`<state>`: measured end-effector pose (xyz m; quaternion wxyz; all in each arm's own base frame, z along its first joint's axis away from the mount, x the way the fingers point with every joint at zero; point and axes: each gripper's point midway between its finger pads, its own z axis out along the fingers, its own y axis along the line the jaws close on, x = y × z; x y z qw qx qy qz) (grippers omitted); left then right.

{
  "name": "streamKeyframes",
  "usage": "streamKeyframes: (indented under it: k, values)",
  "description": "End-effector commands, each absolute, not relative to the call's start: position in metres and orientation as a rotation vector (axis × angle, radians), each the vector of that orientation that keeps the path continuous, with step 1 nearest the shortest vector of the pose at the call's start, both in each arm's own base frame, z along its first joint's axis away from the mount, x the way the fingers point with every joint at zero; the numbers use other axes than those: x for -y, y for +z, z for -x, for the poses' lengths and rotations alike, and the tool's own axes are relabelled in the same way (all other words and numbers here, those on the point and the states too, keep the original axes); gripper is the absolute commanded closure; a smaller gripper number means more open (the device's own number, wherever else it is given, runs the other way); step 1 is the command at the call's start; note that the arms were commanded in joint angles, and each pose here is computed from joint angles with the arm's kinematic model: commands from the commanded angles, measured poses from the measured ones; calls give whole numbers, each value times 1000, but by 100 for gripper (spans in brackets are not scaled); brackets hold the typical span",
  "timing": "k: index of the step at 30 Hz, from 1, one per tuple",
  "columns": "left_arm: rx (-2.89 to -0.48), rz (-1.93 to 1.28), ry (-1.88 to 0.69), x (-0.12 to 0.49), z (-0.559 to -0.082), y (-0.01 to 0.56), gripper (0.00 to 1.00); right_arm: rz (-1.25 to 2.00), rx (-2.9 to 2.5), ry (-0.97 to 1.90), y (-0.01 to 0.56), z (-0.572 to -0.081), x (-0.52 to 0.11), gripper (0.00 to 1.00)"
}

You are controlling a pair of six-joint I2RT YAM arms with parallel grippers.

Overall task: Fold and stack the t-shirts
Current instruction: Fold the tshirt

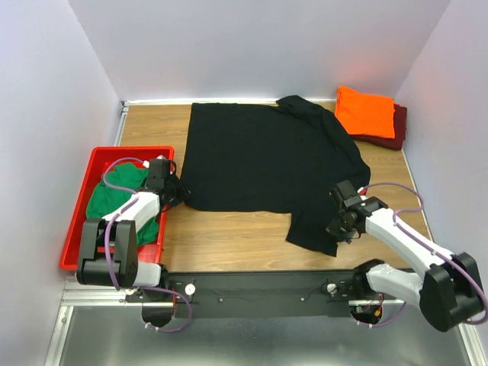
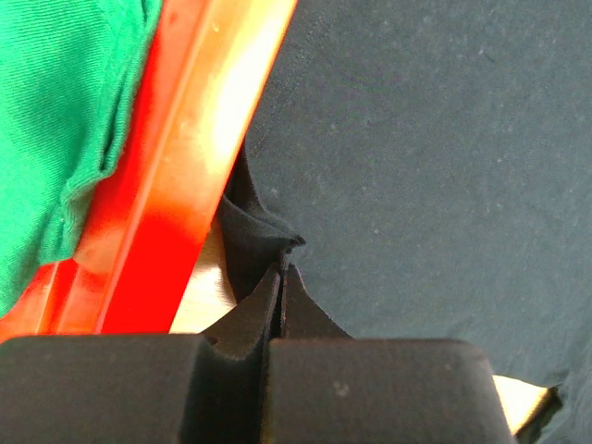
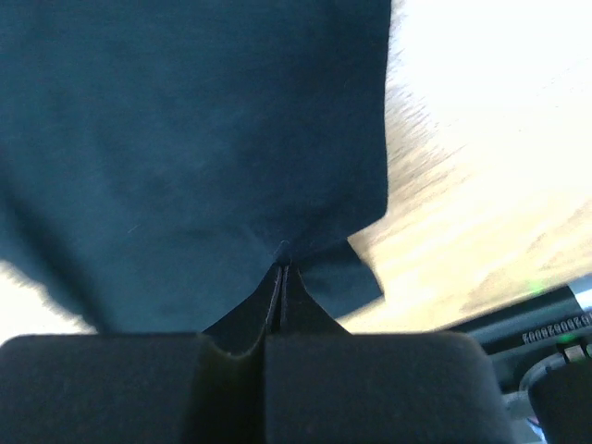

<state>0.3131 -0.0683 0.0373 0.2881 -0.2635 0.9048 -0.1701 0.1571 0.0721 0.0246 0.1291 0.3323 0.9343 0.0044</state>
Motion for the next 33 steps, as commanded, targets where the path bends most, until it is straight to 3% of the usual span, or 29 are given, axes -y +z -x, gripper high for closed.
streamKeyframes:
  k: [1,8,25,33]
  values:
    - [-2396,718,-420,63,-308,42,100,-948,-2667,52,60,-162,-70,100]
    - [-2379,770,-398,58,-295,41,100,-909,-2595,92,113,-159,-63,100]
    - [-2242,897,-373,44,-272,75,100,-877,-2551,120,152,-133,-50,100]
    - [-2264,853,-356,46,-294,74,100,-766,-2541,167,133,-194,-76,100]
